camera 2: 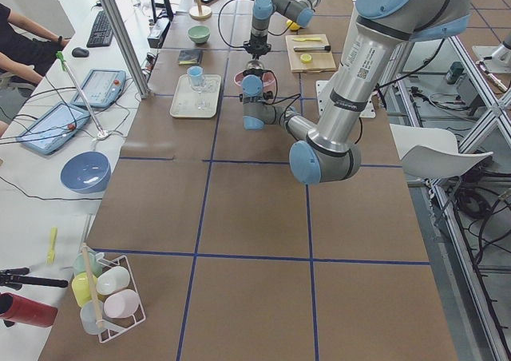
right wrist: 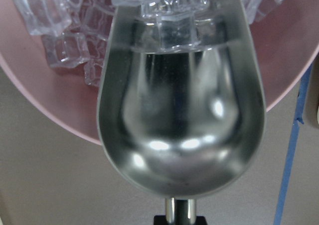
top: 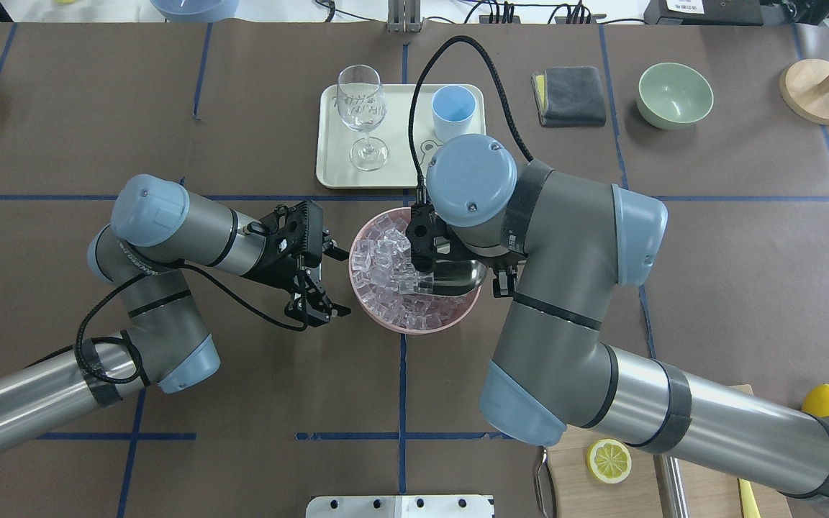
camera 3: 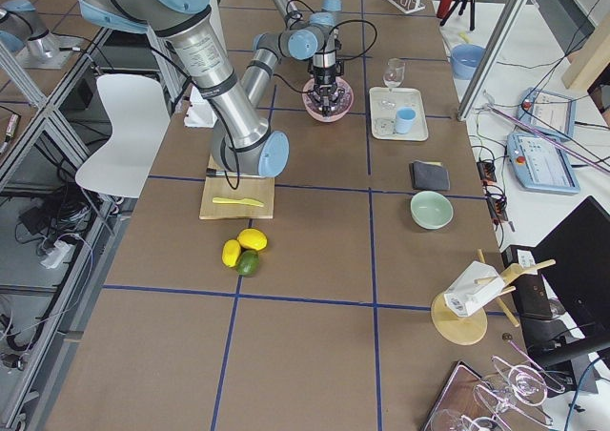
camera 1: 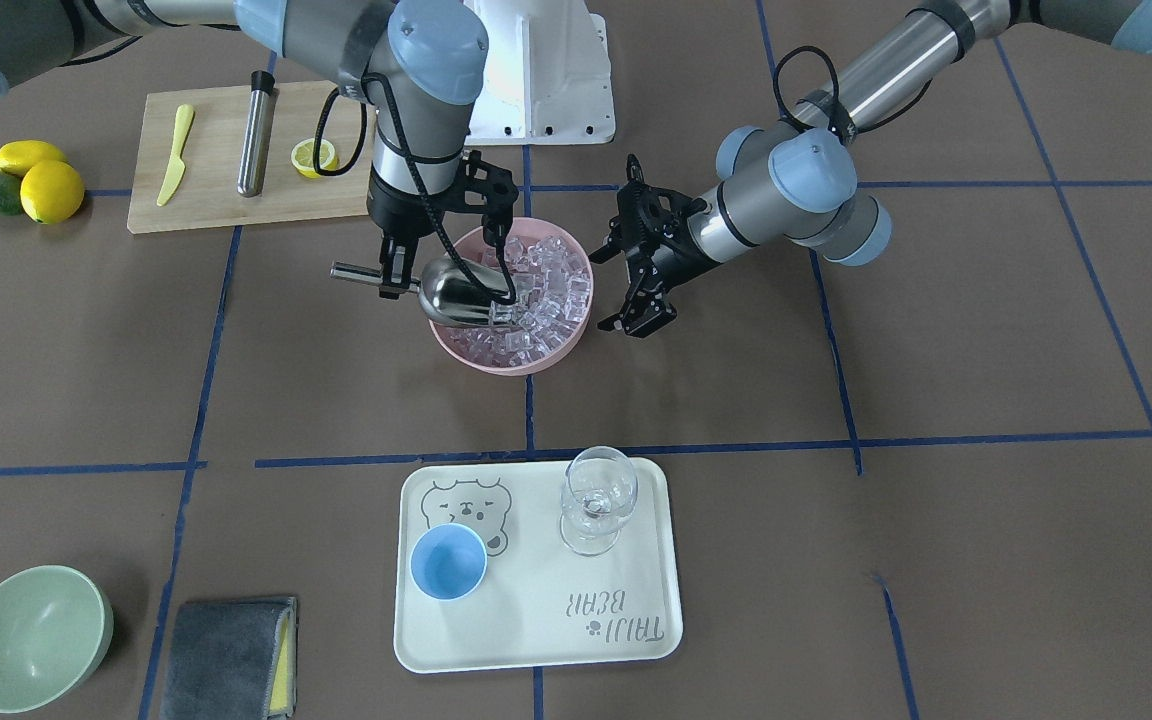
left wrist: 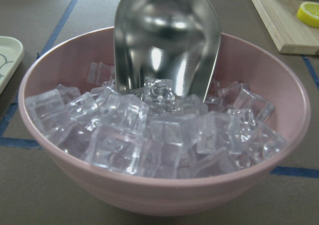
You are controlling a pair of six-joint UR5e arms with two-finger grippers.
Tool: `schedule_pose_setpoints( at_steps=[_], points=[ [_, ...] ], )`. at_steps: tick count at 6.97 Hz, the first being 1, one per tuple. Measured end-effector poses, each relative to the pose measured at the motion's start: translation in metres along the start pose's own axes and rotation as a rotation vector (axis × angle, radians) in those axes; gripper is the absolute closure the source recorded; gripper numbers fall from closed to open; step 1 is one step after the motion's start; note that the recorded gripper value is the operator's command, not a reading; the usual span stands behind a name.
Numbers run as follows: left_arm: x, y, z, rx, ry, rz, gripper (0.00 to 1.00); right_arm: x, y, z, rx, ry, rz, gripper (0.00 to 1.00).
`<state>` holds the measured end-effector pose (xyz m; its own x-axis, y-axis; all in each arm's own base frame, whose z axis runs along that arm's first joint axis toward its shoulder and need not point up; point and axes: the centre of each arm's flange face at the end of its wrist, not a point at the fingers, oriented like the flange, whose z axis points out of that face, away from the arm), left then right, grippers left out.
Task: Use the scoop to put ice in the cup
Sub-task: 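Tilt the bowl with the left gripper while the right scoops ice cubes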
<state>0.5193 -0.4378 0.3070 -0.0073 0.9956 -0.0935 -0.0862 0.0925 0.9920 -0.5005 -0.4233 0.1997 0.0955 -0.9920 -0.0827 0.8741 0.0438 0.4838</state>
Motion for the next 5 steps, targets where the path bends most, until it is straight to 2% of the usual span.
schedule_pose_setpoints(
  at_steps=[2, 5],
  points=[
    [-0.0001, -0.0007, 0.0001, 0.001, -0.001, 0.0, 0.0, 0.0018, 0.0006, -0.0035, 0.061, -0.004, 0.003, 1.0],
    [-0.0007, -0.0012, -0.0005, 0.001, -0.002, 0.0, 0.0, -0.0005, 0.0015, 0.001, 0.109, -0.008, 0.0, 1.0]
  ],
)
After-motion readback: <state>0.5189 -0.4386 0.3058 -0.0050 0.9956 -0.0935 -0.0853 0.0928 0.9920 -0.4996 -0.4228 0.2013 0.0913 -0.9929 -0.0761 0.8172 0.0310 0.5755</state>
